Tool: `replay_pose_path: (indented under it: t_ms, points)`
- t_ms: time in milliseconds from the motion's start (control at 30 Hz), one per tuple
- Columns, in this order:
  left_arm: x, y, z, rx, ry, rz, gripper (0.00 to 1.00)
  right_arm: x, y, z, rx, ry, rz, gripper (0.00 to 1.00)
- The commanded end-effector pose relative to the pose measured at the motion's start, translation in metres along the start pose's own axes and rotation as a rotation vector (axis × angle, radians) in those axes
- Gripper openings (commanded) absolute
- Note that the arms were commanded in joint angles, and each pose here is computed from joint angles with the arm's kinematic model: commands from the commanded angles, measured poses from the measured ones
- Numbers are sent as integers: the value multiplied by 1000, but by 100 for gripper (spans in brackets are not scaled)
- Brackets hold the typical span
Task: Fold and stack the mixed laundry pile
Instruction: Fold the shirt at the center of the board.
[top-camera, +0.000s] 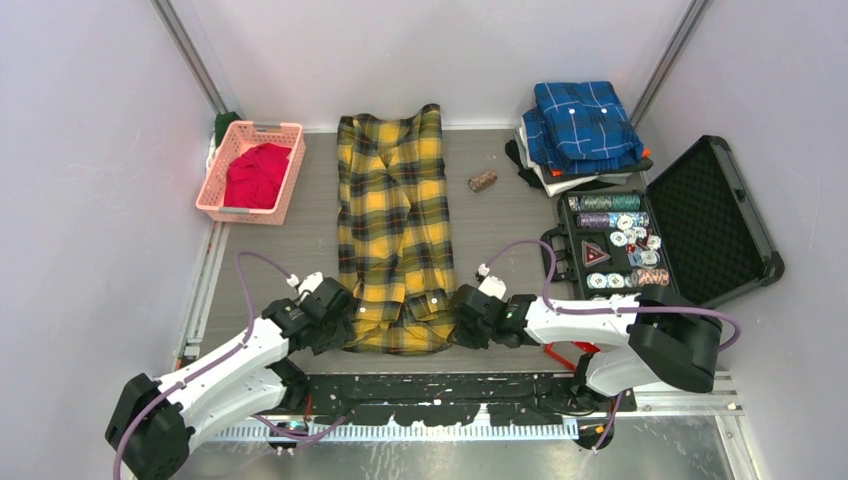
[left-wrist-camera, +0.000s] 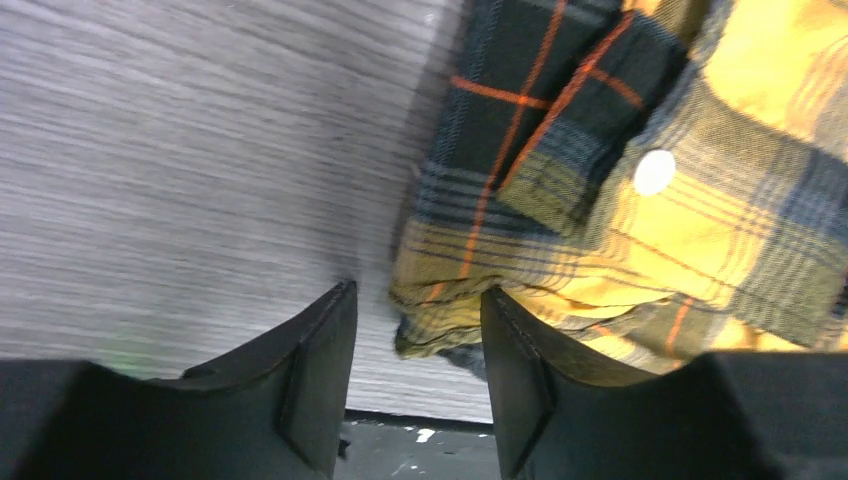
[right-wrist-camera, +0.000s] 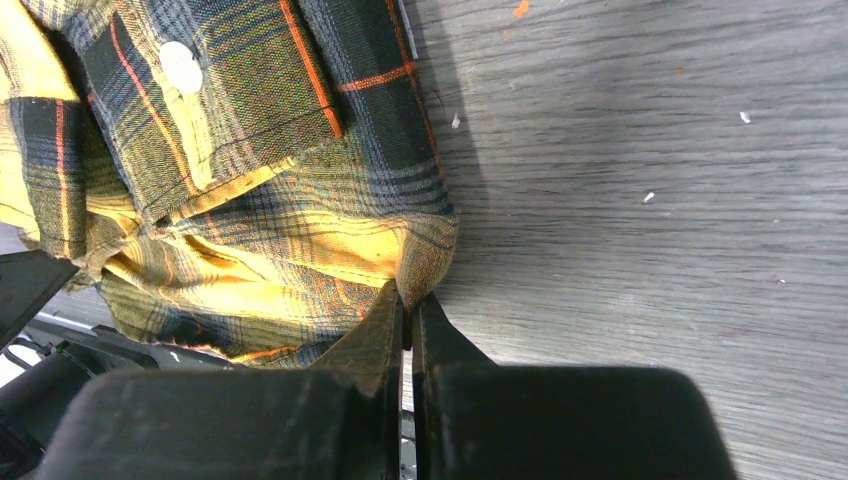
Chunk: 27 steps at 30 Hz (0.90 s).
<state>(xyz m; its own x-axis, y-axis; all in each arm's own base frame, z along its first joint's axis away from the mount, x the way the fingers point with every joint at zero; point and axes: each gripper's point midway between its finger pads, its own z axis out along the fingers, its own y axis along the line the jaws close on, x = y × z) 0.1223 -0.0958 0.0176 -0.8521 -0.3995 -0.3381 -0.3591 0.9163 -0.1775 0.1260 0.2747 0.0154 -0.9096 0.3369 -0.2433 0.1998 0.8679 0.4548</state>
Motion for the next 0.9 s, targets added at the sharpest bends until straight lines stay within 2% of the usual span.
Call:
replay_pose_path:
  t_ms: [0, 133, 233, 267, 567, 700, 867]
  points:
    - [-1, -24, 9, 102, -9, -37, 45, -4, -25, 3, 77, -42, -36, 1]
    - [-1, -27, 12, 140, -24, -45, 26, -6, -23, 1, 70, -51, -39, 1]
    - [-6, -31, 7, 175, -48, -26, 2, -8, -21, -3, 63, -59, -46, 1]
    - [-7, -34, 4, 192, -51, -22, 0, -10, -20, -5, 65, -63, -50, 1]
    - [26, -42, -23, 284, 102, -15, 0, 1, -21, -35, 66, 1, -51, 1]
    - [20, -50, -48, 346, 85, -16, 0, -3, -13, -55, 37, -19, -53, 1]
    - [-6, -58, -82, 366, 2, 4, 0, -36, 15, -89, 13, -141, -88, 1]
